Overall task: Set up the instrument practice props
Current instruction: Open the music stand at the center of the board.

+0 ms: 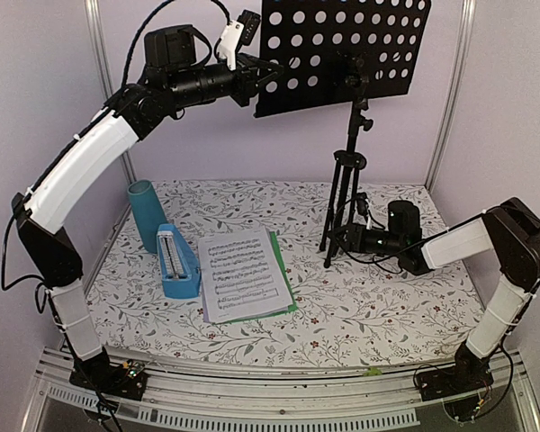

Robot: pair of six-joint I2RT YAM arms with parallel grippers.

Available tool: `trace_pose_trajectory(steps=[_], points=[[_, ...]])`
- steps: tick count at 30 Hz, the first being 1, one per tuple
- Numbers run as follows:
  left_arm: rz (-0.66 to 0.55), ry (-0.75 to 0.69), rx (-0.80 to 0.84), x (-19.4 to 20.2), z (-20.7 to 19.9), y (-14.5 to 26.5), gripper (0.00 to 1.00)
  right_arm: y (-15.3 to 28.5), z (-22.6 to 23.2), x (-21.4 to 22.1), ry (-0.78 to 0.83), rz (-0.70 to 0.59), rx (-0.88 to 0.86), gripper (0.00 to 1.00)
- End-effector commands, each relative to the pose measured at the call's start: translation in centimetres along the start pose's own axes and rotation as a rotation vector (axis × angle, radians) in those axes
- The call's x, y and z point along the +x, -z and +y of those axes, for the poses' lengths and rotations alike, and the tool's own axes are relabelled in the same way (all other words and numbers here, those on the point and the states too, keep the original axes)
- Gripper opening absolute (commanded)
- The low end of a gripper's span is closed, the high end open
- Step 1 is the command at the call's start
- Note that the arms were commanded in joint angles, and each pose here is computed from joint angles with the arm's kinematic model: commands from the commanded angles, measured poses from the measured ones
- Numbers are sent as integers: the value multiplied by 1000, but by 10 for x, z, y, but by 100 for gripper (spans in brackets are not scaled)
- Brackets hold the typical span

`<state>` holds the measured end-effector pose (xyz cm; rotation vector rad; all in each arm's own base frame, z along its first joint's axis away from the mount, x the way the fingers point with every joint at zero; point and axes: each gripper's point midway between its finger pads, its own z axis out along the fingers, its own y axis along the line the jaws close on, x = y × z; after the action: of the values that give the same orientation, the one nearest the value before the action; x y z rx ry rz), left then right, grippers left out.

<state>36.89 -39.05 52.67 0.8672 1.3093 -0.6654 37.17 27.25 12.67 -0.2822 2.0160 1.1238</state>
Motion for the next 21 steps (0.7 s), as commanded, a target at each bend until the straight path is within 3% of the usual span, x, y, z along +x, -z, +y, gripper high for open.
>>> trace_pose_trajectory(steps=[1, 11, 21], points=[[-81, -46, -17, -23, 5, 0, 0, -7, -7, -3, -10, -27, 29, 45], [-72, -47, -20, -20, 6, -2, 0, -20, -13, 2, -23, -19, 10, 35], [-61, -58, -22, -17, 6, -2, 0, 2, -3, 14, -79, -5, 17, 5]])
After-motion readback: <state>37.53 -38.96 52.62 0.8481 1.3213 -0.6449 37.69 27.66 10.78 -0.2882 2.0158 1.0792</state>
